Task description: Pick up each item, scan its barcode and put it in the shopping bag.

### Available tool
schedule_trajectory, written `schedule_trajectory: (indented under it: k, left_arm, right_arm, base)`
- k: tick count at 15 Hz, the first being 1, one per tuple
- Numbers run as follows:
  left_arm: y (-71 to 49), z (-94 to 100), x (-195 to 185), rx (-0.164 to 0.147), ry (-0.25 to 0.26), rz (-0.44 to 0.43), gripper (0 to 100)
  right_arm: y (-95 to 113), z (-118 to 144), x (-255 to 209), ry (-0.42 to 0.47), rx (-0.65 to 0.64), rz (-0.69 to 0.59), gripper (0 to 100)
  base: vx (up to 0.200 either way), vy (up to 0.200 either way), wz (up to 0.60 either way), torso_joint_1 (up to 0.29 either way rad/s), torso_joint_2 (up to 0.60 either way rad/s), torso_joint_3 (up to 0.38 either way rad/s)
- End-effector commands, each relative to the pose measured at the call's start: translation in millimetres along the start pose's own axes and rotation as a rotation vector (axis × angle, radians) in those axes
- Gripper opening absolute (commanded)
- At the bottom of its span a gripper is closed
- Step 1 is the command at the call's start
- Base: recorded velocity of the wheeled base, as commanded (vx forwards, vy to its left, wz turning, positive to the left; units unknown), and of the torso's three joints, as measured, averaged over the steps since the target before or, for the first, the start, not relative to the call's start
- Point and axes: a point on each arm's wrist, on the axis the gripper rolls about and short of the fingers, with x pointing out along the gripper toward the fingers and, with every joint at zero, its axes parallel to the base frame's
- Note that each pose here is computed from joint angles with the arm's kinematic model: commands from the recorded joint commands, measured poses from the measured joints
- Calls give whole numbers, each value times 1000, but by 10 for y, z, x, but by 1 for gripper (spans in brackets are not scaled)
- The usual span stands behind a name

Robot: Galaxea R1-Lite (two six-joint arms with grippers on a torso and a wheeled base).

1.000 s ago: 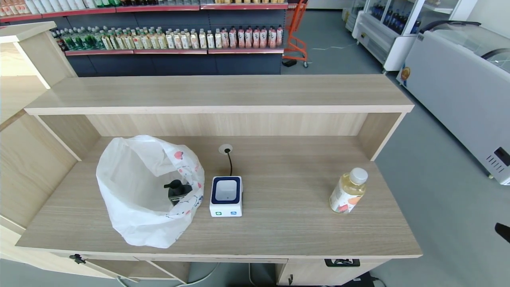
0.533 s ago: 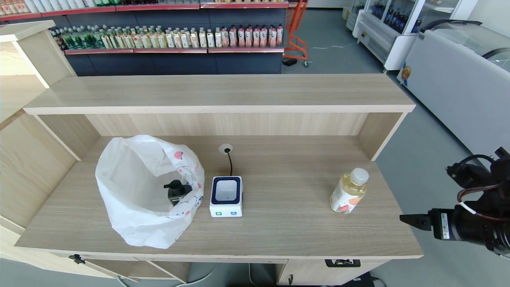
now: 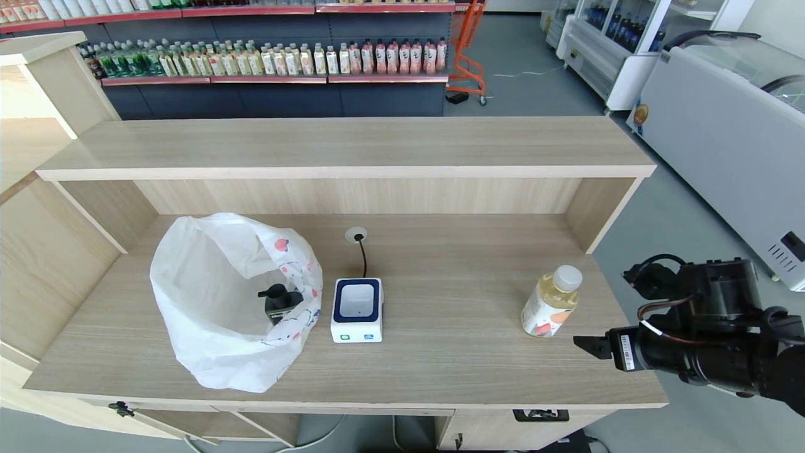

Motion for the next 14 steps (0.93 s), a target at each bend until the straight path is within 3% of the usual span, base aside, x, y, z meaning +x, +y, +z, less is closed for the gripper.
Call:
schedule_trajectory:
  k: [1, 9, 14]
  left_arm:
    - [0, 0, 0, 0, 0, 1, 100]
    - [0, 0, 0, 0, 0, 1, 100]
    - [0, 0, 0, 0, 0, 1, 100]
  right_arm:
    - [7, -75, 216, 7, -6, -2, 100]
    - [222, -54, 492, -88, -37, 64, 100]
    - [300, -69, 744, -174, -47, 22, 100]
  base:
    - [0, 0, 0, 0, 0, 0]
    - [0, 0, 0, 0, 0, 0]
    - [0, 0, 0, 0, 0, 0]
